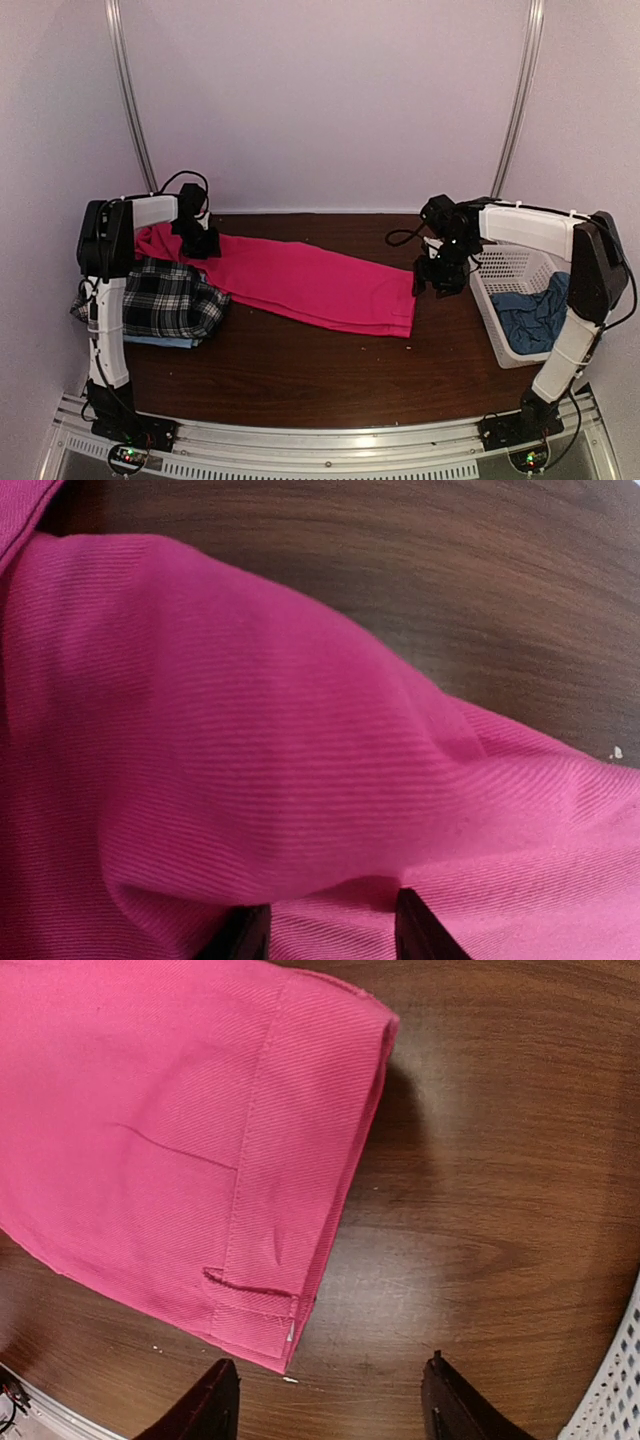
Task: Fold and stack the mixed laundry pile
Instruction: Adjust the rectangle-folded trousers at the center of the board.
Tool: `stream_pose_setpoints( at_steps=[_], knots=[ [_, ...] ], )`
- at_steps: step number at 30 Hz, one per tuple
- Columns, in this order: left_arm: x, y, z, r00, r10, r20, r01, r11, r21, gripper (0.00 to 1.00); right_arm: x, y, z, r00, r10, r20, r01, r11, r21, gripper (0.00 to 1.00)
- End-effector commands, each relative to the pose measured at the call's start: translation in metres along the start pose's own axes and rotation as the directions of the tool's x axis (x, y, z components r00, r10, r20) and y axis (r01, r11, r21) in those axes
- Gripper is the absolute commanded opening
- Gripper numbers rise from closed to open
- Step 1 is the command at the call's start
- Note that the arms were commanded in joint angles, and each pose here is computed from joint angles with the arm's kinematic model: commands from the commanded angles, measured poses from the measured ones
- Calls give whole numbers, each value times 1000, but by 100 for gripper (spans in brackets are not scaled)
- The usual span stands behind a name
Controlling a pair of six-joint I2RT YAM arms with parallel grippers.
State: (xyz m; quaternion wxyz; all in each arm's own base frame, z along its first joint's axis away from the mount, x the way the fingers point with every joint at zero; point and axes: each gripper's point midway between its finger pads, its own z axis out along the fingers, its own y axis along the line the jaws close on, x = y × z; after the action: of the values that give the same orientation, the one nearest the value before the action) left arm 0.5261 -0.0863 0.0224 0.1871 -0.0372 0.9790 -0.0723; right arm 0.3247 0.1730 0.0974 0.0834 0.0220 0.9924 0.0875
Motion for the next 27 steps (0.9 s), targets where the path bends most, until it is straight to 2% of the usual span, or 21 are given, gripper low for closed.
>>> stream_pose_setpoints(
  at_steps=[1, 3, 5, 7, 10, 13, 18, 21, 25, 27],
  knots=[
    [-22, -50, -41, 979, 130, 155, -157, 971, 181, 53, -12, 32, 8, 998, 60, 20, -56, 981, -185, 57],
    [-21, -88, -73, 957, 181, 228, -243, 928, 282, 55, -14, 43, 7, 998, 67, 18, -60, 966, -252, 53],
    [-1, -128, -95, 951, 187, 245, -277, 868, 413, 54, -13, 54, 6, 997, 71, 14, -62, 944, -323, 52],
    [30, -159, -109, 930, 252, 269, -353, 814, 461, 54, -9, 64, 5, 997, 80, 10, -69, 915, -398, 50],
    [83, -198, -119, 832, 460, 310, -554, 699, 452, 55, 8, 68, 16, 995, 85, -49, -98, 885, -455, 46],
    [112, -212, -117, 764, 549, 338, -644, 619, 451, 56, 19, 68, 26, 991, 93, -98, -129, 872, -472, 42],
    [136, -221, -113, 588, 707, 394, -804, 454, 385, 54, 29, 71, 34, 983, 104, -152, -167, 854, -493, 38],
    [152, -221, -108, 427, 799, 422, -895, 308, 323, 54, 35, 68, 42, 977, 111, -180, -186, 856, -482, 38],
    [166, -215, -104, 298, 846, 443, -943, 187, 277, 54, 41, 63, 51, 972, 114, -207, -199, 867, -456, 37],
    [170, -212, -99, 253, 860, 443, -954, 145, 262, 54, 44, 61, 54, 969, 115, -218, -204, 871, -446, 37]
  ],
)
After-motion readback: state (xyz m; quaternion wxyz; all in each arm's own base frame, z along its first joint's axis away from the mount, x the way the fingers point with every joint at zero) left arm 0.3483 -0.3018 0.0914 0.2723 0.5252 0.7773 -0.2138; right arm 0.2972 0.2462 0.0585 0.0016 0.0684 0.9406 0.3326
